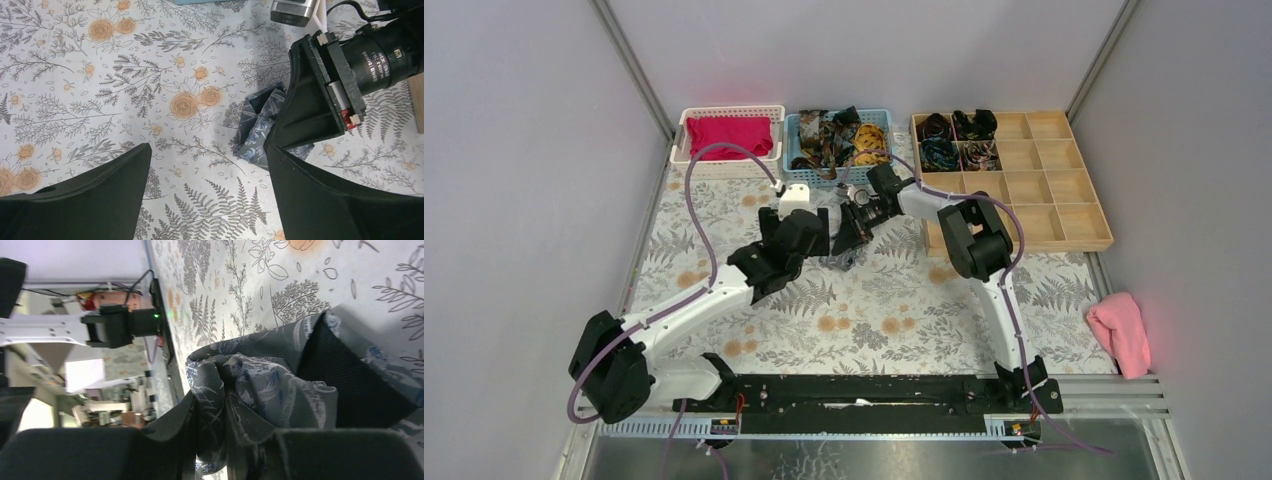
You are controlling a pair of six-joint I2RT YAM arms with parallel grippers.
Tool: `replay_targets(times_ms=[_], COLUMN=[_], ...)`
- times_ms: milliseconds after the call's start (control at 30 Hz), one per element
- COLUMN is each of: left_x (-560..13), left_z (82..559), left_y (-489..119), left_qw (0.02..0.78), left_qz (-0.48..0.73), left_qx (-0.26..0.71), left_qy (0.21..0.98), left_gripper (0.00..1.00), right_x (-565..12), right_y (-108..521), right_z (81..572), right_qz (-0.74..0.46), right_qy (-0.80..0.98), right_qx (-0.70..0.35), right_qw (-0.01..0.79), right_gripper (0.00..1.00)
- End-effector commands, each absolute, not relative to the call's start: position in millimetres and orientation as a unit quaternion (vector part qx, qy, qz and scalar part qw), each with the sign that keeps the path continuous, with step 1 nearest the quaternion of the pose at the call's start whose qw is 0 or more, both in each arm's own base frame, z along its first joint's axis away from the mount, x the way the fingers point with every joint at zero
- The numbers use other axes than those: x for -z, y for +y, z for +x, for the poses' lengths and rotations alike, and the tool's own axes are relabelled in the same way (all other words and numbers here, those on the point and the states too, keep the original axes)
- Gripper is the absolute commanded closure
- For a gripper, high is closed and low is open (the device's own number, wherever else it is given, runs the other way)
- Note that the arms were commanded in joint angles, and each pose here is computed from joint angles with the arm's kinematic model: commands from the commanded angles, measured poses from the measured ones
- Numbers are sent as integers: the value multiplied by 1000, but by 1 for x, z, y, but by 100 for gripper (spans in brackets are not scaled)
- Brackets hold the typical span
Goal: Roll the ties
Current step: Roll the tie at the center of the board.
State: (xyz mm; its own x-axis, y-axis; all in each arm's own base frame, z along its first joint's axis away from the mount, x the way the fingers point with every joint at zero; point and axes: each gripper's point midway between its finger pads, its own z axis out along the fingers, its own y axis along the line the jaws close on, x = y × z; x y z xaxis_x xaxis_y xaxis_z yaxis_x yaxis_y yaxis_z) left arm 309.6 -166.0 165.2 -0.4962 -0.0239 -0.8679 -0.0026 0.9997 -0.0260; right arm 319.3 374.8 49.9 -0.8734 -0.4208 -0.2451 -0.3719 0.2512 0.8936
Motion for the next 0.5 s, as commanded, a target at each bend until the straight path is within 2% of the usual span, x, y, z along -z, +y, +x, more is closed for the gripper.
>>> replay_targets(times_ms=[0,467], left_x=[-157,-80], left_z=[325,353], left_y=[-178,-238], left_qw=[520,440], left_qz=[28,212], left_qx=[3,-5], left_qy=[853,872], left_gripper=[5,3], right_x=[-42,-34], right_y=[376,366], right_z=[320,348], right_qz=[185,99], right_qy=[-786,-794], right_qx=[584,586], right_qw=[84,127], right_gripper=[84,86])
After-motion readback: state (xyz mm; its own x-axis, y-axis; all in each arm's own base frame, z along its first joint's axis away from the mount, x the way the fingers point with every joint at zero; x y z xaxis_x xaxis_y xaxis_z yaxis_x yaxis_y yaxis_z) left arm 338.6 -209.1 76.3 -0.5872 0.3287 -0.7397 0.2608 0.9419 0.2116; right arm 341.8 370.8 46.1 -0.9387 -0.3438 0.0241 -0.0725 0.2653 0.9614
